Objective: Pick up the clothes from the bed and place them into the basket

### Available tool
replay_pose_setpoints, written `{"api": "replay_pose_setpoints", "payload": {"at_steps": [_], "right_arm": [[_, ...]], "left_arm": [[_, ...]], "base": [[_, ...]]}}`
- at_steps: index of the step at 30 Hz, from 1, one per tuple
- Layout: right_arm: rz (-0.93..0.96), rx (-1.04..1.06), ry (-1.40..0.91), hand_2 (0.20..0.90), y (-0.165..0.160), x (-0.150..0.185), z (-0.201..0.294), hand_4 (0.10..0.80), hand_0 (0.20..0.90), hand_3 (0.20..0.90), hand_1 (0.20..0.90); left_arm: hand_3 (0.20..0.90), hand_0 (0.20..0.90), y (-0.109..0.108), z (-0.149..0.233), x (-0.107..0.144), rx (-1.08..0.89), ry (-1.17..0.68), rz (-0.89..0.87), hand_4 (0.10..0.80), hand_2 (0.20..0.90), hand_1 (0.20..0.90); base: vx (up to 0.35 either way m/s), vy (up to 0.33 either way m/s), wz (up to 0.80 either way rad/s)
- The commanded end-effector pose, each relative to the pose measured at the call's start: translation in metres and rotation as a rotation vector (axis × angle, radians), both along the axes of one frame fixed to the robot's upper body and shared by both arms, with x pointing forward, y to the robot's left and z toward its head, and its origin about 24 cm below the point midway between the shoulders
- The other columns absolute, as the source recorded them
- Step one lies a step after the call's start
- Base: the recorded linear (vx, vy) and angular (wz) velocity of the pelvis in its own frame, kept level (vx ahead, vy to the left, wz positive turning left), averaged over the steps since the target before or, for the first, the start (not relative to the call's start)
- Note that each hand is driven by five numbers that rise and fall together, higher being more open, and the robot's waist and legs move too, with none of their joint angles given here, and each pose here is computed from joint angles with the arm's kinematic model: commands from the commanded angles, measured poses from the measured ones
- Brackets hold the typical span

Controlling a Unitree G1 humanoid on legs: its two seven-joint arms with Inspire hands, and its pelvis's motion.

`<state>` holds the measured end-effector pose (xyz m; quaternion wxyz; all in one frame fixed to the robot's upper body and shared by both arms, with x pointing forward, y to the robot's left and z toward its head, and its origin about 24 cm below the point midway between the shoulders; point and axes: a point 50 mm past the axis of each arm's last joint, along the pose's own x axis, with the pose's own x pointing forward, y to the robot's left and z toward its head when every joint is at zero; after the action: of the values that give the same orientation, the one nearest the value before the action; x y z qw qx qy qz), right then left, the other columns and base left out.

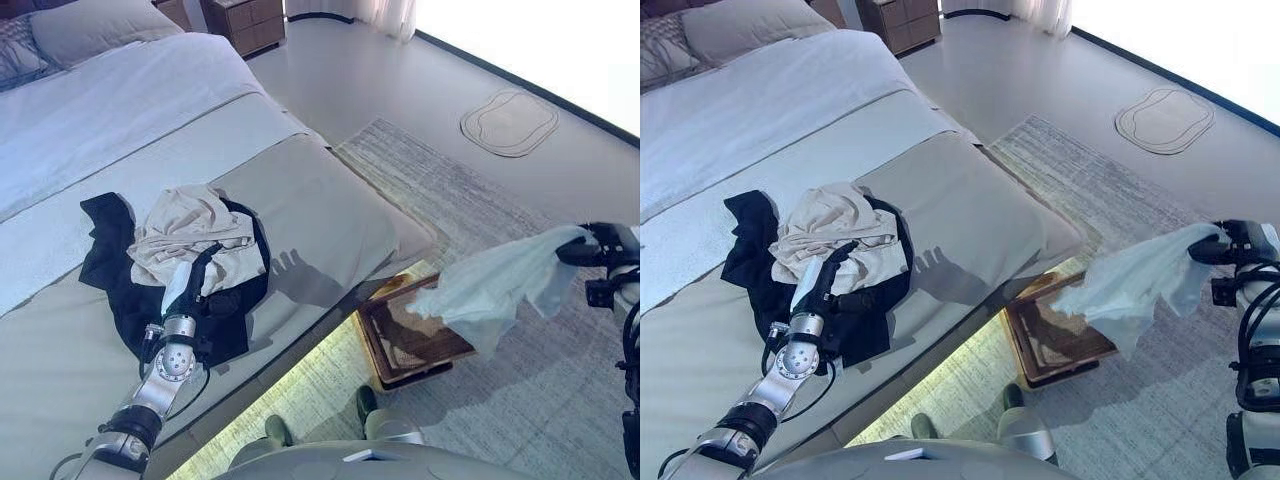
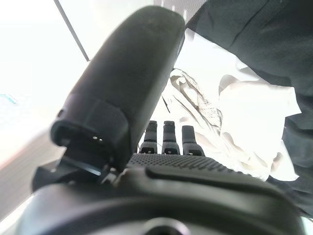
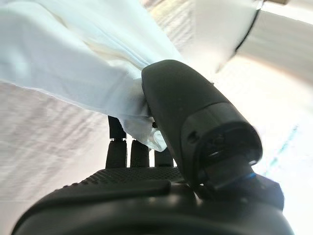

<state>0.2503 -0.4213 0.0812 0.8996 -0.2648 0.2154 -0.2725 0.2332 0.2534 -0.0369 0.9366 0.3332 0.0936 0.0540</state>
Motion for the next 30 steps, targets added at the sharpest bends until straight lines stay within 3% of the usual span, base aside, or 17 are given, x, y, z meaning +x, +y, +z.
{"api": "replay_pose_setpoints", "payload": {"at_steps": [1,8,9,10,30], "right_arm": [[0.071,-0.178,-0.123,0.300,-0.003,0.021,0.051,0.100,0.300,0.200,0.300],[0.064,-0.141,-0.039,0.300,-0.001,0.019,0.028,0.100,0.300,0.200,0.300],[0.057,-0.135,-0.008,0.789,-0.001,0.017,0.022,0.671,0.789,0.771,0.789],[0.052,-0.126,0.015,0.900,-0.001,0.016,0.017,0.800,0.900,0.900,0.900],[0.066,-0.059,0.102,0.900,0.011,0.009,-0.020,0.800,0.900,0.900,0.900]], "left_arm": [[0.900,0.900,0.003,0.022,0.024,-0.015,-0.104,0.003,0.800,0.900,0.900],[0.900,0.900,0.000,0.019,0.023,-0.022,-0.082,-0.018,0.800,0.900,0.900],[0.900,0.900,0.000,0.019,0.024,-0.023,-0.083,-0.020,0.800,0.900,0.900],[0.900,0.900,-0.001,0.019,0.024,-0.025,-0.084,-0.021,0.800,0.900,0.900],[0.900,0.900,-0.002,0.029,0.025,-0.009,-0.162,-0.021,0.800,0.900,0.900]], "base": [[0.000,0.000,0.00],[-0.007,-0.006,0.01],[-0.025,-0.018,0.06],[-0.018,-0.018,0.07],[-0.003,-0.011,0.03]]}}
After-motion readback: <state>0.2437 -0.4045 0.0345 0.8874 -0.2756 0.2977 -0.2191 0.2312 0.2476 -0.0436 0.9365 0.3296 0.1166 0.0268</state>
